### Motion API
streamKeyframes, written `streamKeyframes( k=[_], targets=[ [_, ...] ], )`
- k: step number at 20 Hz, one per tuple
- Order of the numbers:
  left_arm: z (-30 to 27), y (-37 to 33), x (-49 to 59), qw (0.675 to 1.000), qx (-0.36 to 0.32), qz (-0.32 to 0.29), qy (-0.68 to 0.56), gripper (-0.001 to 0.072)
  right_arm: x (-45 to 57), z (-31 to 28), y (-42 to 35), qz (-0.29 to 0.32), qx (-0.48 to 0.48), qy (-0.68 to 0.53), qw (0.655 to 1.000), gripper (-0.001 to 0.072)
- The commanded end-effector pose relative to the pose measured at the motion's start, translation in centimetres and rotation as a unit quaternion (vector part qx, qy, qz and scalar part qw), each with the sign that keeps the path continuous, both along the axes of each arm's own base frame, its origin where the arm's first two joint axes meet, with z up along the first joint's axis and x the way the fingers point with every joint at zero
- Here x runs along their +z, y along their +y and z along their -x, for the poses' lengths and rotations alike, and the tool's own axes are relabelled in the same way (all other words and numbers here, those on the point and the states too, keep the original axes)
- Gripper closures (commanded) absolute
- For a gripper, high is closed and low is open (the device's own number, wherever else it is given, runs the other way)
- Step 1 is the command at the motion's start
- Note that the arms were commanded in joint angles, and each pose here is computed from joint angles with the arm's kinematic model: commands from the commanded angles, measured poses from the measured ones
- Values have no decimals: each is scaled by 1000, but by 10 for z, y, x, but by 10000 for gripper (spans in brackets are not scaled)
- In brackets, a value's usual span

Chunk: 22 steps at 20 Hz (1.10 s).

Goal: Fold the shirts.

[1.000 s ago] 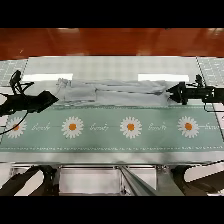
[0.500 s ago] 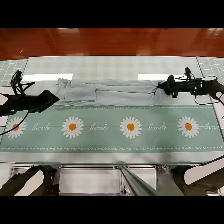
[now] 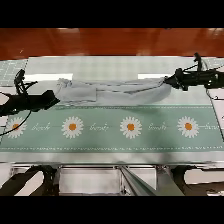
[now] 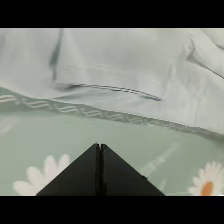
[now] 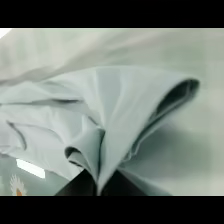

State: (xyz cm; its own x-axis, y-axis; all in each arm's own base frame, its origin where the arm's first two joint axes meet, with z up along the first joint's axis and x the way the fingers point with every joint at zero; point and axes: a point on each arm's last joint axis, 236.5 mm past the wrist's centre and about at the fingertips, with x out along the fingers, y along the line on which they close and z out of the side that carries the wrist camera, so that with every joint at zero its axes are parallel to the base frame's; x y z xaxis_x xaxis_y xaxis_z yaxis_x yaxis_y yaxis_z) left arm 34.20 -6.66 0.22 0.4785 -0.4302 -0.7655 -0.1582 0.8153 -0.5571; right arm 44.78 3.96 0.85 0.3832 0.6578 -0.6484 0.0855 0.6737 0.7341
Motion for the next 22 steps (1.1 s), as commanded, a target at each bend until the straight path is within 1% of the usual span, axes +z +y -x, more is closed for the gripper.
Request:
streamKeyframes(
  k=[1, 3, 6, 9, 11, 13, 16, 19, 21, 22],
  targets=[
    [-6, -53, 16, 997, -38, 57, -27, 690, 55, 42, -11, 69, 30, -44, 996, 686],
    [-12, -96, 18, 994, -81, 53, -46, 690, 86, 65, -7, 90, 32, -77, 992, 686],
    [-30, -174, 22, 983, -165, 53, -57, 690, 123, 99, 5, 99, 23, -109, 989, 685],
    [-42, -260, 11, 961, -273, 39, -39, 691, 148, 129, 16, 102, 7, -132, 986, 685],
    [-37, -307, -8, 943, -332, 10, -8, 691, 157, 143, 22, 103, 2, -141, 985, 685],
    [-21, -348, -35, 931, -363, -15, 36, 691, 161, 154, 26, 105, 4, -148, 983, 685],
    [29, -404, -70, 903, -420, -20, 90, 691, 164, 158, 31, 98, 6, -151, 984, 685],
    [75, -448, -71, 883, -458, 11, 102, 690, 165, 157, 30, 98, 4, -153, 983, 685],
    [75, -457, -62, 883, -461, 17, 88, 690, 165, 157, 30, 98, 4, -153, 983, 685],
    [66, -453, -54, 885, -457, 20, 83, 690, 166, 156, 30, 97, 3, -154, 983, 685]
  ],
)
